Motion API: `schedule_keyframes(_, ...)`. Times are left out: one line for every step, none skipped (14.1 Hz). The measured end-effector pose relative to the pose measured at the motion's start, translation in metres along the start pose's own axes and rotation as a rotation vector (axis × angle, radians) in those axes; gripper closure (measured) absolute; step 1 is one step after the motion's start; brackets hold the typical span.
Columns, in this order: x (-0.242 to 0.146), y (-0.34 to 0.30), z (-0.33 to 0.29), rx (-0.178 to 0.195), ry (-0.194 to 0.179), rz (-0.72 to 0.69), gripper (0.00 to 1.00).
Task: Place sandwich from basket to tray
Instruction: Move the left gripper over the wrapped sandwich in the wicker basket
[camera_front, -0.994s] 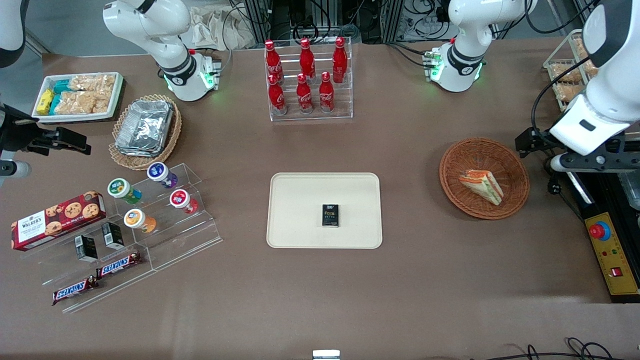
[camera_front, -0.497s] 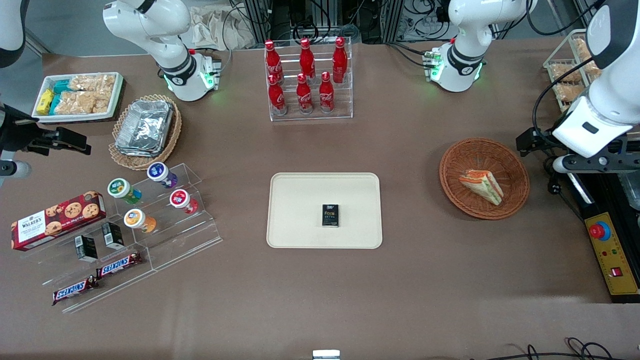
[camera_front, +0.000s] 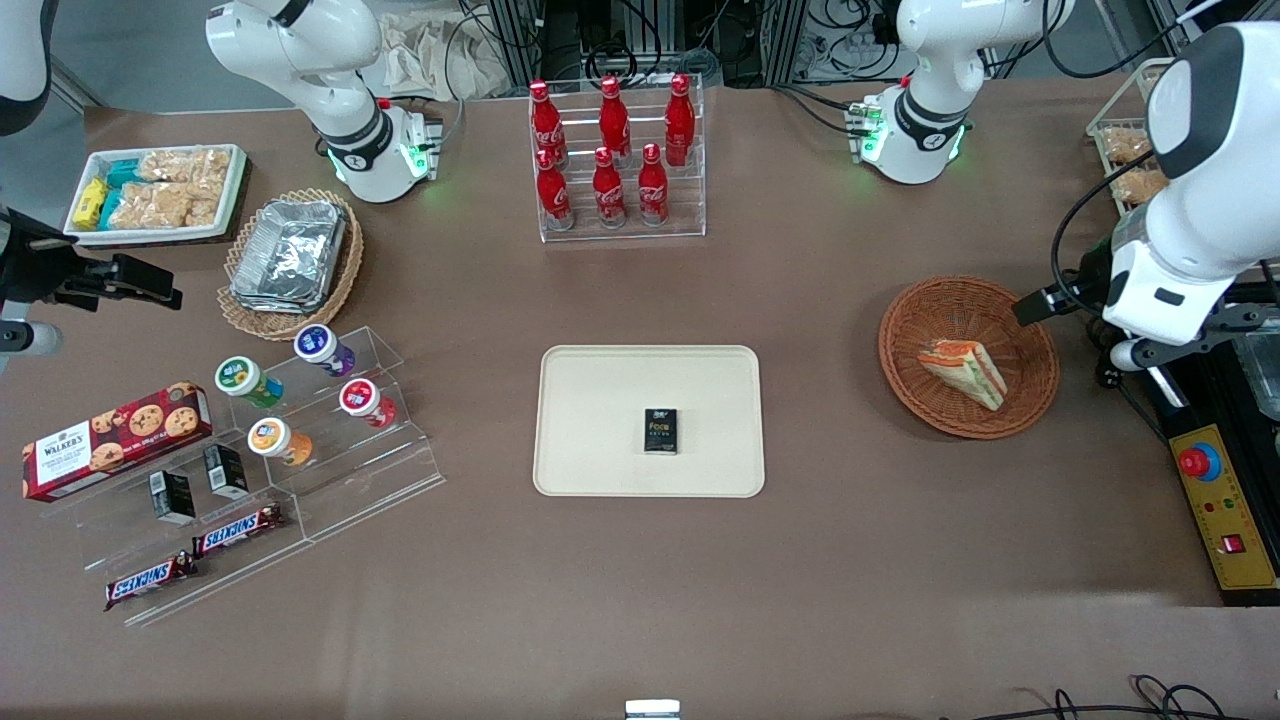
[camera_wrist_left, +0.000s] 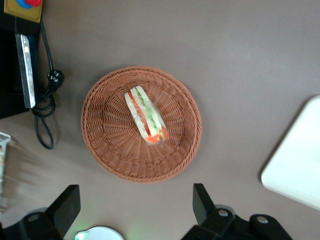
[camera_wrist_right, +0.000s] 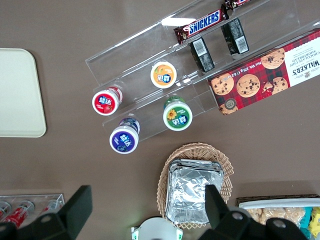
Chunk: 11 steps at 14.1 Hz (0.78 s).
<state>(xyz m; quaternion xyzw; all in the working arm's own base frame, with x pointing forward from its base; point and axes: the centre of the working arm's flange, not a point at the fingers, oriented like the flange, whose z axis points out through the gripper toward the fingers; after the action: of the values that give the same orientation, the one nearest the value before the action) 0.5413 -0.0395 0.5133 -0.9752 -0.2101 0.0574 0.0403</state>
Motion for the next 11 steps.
schedule_keyframes(-0.001,-0.005,0.018,-0.004,0.012,-0.078,0.00)
schedule_keyframes(-0.004,-0.007,0.036,-0.006,0.017,-0.154,0.00)
schedule_keyframes(-0.008,-0.008,0.056,-0.007,0.021,-0.222,0.00)
schedule_keyframes(-0.011,-0.008,0.075,-0.010,0.025,-0.278,0.00)
schedule_keyframes(-0.013,-0.010,0.092,-0.013,0.027,-0.328,0.00)
schedule_keyframes(-0.014,-0.013,0.105,-0.015,0.026,-0.375,0.00)
schedule_keyframes(-0.013,-0.016,0.114,-0.020,0.025,-0.417,0.00)
schedule_keyframes(-0.011,-0.017,0.120,-0.028,0.028,-0.458,0.00)
schedule_keyframes(-0.007,-0.015,0.128,-0.041,0.034,-0.499,0.00)
schedule_keyframes(-0.004,-0.011,0.138,-0.052,0.037,-0.531,0.00)
schedule_keyframes(0.000,-0.006,0.149,-0.060,0.035,-0.552,0.00)
